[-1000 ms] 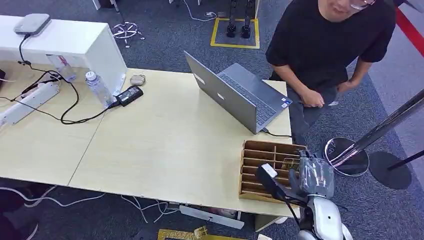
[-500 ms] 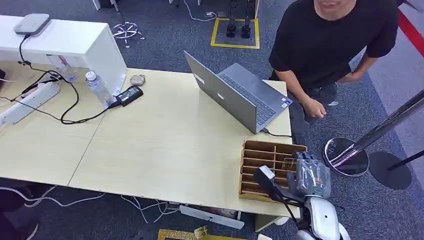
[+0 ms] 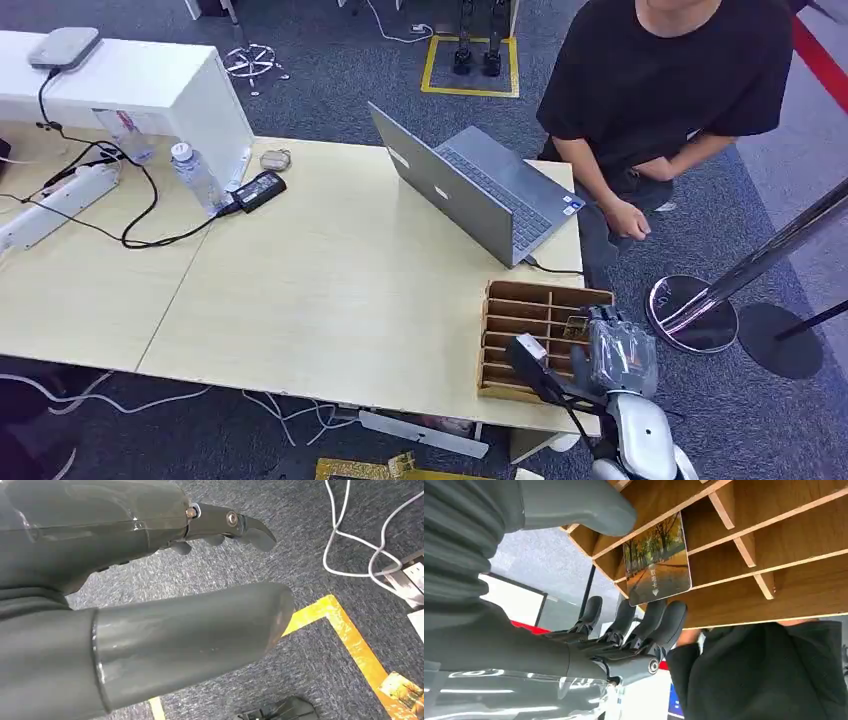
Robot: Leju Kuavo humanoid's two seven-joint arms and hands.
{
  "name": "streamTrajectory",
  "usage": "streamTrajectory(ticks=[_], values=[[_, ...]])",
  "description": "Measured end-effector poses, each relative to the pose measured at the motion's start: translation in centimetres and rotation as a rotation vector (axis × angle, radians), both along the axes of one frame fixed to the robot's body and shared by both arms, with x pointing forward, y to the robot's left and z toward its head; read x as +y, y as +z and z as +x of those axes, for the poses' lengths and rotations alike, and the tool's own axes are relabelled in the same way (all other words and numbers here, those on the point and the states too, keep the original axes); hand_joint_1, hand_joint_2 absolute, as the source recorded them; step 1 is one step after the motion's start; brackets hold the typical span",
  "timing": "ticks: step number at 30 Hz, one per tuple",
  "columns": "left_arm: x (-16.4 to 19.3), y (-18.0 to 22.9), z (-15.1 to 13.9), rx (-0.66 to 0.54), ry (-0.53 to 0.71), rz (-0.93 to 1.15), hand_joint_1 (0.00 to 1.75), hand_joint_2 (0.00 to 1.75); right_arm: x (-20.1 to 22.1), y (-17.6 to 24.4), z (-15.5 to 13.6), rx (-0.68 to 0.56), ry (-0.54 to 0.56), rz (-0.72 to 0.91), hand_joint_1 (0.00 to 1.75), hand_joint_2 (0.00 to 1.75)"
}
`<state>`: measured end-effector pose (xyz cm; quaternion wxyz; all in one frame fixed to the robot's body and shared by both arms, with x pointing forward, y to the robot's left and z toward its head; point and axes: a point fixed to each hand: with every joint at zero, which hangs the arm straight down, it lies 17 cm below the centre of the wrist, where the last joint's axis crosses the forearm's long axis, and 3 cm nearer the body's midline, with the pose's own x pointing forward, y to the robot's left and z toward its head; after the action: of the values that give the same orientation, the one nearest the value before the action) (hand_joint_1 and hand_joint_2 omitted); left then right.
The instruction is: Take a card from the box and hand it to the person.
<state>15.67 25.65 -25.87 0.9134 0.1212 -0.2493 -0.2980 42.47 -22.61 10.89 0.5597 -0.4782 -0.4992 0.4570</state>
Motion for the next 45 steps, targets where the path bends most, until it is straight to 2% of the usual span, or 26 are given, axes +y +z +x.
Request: streamTrajectory(ticks=[5,6,7,10,28,34,37,45], values=[[0.0,0.0,0.0,-0.001,-0.002,0.001,0.00,0.00,0.4,0.0,0.0,-0.001,0.009,-0.001,0.91,1.75],[0.0,0.0,0.0,0.000,-0.002,0.001,0.00,0.00,0.4,0.0,0.0,-0.001,0.010,-0.001,1.01,1.75],[0.0,0.0,0.0,0.000,-0.002,0.001,0.00,0.00,0.4,0.0,-0.1,0.000,0.010,-0.001,1.31,1.75],[0.0,0.0,0.0,-0.001,-0.003,0.001,0.00,0.00,0.4,0.1,0.0,-0.005,0.010,0.001,1.38,1.75],[-0.2,0.1,0.1,-0.007,-0.012,-0.003,0.00,0.00,0.4,1.8,0.5,-0.078,0.008,-0.016,1.40,1.75],[-0.2,0.1,0.1,-0.008,-0.012,-0.003,0.00,0.00,0.4,1.8,0.5,-0.081,0.010,-0.016,1.50,1.75],[-0.2,0.1,0.1,-0.007,-0.009,-0.004,0.00,0.00,0.5,2.0,0.5,-0.084,0.011,-0.014,1.50,1.75],[-0.1,0.0,0.0,-0.005,-0.002,-0.005,0.00,0.00,0.7,4.9,0.5,-0.145,0.011,0.004,1.48,1.75]])
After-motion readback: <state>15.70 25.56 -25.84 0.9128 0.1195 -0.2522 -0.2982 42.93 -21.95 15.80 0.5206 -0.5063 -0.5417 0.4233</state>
